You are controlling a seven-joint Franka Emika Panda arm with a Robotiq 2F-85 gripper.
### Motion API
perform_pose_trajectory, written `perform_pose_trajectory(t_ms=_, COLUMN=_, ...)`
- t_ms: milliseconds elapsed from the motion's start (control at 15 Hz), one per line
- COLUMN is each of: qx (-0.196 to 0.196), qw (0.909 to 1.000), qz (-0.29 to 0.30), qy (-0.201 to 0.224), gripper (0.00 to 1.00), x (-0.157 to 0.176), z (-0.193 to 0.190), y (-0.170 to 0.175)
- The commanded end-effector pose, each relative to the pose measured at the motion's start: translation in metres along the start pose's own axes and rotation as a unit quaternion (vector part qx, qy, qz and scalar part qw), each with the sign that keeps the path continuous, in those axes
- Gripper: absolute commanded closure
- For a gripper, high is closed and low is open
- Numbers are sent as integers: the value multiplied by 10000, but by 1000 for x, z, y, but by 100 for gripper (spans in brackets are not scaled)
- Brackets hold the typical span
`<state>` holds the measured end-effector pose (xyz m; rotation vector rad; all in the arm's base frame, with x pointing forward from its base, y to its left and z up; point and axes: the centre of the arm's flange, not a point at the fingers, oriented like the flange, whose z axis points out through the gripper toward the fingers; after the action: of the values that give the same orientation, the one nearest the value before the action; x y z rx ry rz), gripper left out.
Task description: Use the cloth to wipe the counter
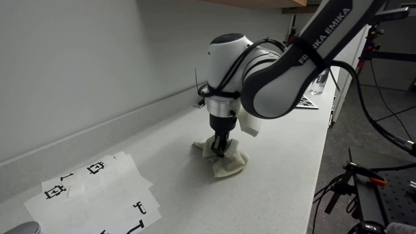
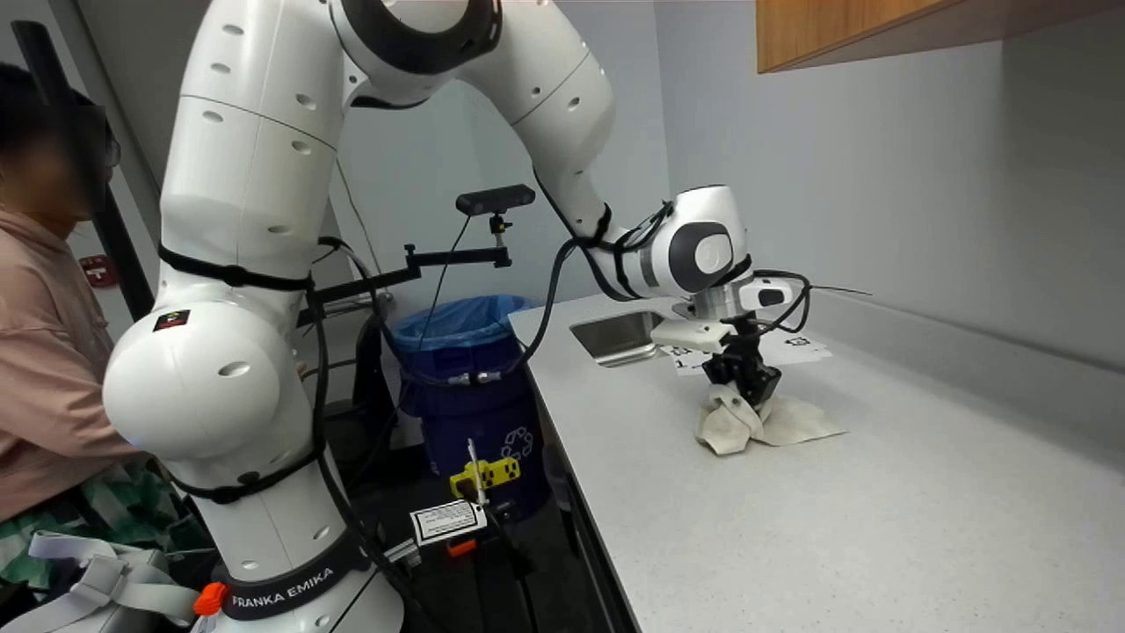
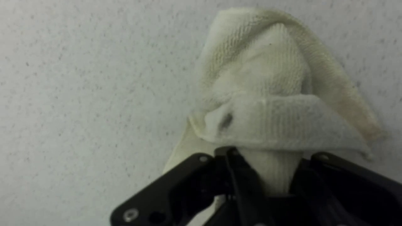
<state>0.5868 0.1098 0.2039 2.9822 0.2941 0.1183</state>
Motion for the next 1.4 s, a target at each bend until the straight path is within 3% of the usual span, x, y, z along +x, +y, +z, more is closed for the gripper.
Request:
perform_pose_trajectory(t_ms=0, qx=-147, qw=9991, qz=214, qy=327, gripper=96, x=63, z=-8, y=0)
perform_pose_trajectory(t_ms=200, qx=-391, qw=9965, qz=350, qy=651, gripper=96, x=100, z=-11, y=-3)
perform_pose_trajectory(t_ms=400, qx=-497, qw=9950, qz=548, qy=675, gripper=96, x=126, z=-2, y=-1)
perform_pose_trajectory(t_ms=667, qx=-327, qw=9958, qz=828, qy=224, gripper=96, x=142, z=21, y=6)
perform_pose_trajectory(t_ms=1067, qx=-113, qw=9937, qz=1057, qy=-362, gripper=96, x=126, z=39, y=17)
perform_pose_trajectory(t_ms=1333, qx=-45, qw=9948, qz=830, qy=-593, gripper=96, x=79, z=39, y=14)
